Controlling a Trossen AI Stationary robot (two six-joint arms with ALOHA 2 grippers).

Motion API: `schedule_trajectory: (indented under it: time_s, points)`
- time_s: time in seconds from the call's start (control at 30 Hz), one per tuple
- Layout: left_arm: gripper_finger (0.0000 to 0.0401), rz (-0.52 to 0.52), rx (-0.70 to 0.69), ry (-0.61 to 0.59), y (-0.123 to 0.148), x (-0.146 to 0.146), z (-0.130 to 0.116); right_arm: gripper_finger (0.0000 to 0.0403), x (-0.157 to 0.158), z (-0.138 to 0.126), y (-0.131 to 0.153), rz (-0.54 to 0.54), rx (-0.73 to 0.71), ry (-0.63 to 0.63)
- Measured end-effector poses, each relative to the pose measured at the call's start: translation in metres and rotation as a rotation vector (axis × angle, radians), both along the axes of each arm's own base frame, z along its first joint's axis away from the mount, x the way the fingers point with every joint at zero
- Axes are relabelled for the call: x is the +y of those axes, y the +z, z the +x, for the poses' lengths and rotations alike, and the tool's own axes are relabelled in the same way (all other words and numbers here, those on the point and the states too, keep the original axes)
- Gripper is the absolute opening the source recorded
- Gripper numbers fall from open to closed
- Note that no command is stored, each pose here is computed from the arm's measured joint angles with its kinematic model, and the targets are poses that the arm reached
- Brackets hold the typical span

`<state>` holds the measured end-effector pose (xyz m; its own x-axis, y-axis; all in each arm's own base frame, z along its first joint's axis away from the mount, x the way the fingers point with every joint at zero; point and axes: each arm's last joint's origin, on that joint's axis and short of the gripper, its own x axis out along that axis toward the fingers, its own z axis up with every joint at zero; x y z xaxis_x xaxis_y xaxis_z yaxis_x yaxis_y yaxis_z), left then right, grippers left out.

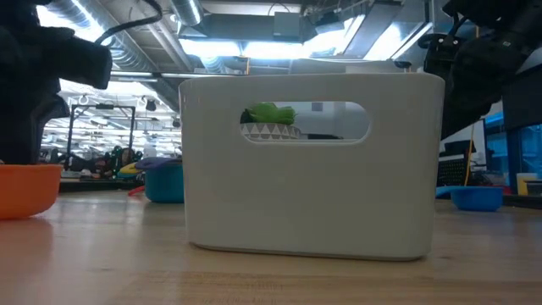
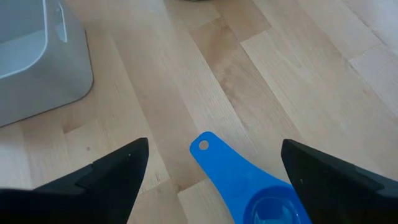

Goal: Nest measuring cups in basket
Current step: Stack the orange measuring cup on top of the purple measuring cup

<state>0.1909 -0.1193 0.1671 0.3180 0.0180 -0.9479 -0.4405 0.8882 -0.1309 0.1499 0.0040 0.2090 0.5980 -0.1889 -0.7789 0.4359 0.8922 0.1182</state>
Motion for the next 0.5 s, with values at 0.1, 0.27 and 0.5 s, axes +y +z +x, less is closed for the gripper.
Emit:
schedule_trajectory:
  time_s: [0.1, 0.27, 0.5]
  points:
    - [0.0006, -0.002, -0.019, -0.050, 0.007, -0.003, 0.004, 0.0370, 0.000, 0.000, 0.000, 0.000, 0.000, 0.000]
    - [0.0004, -0.034, -0.073, -0.129, 0.026, -0.011, 0.015, 0.0370, 0.000, 0.000, 0.000, 0.000, 0.000, 0.000]
    - [0.0003, -0.045, -0.196, -0.247, 0.064, -0.021, 0.032, 0.0370, 0.000, 0.000, 0.000, 0.000, 0.000, 0.000]
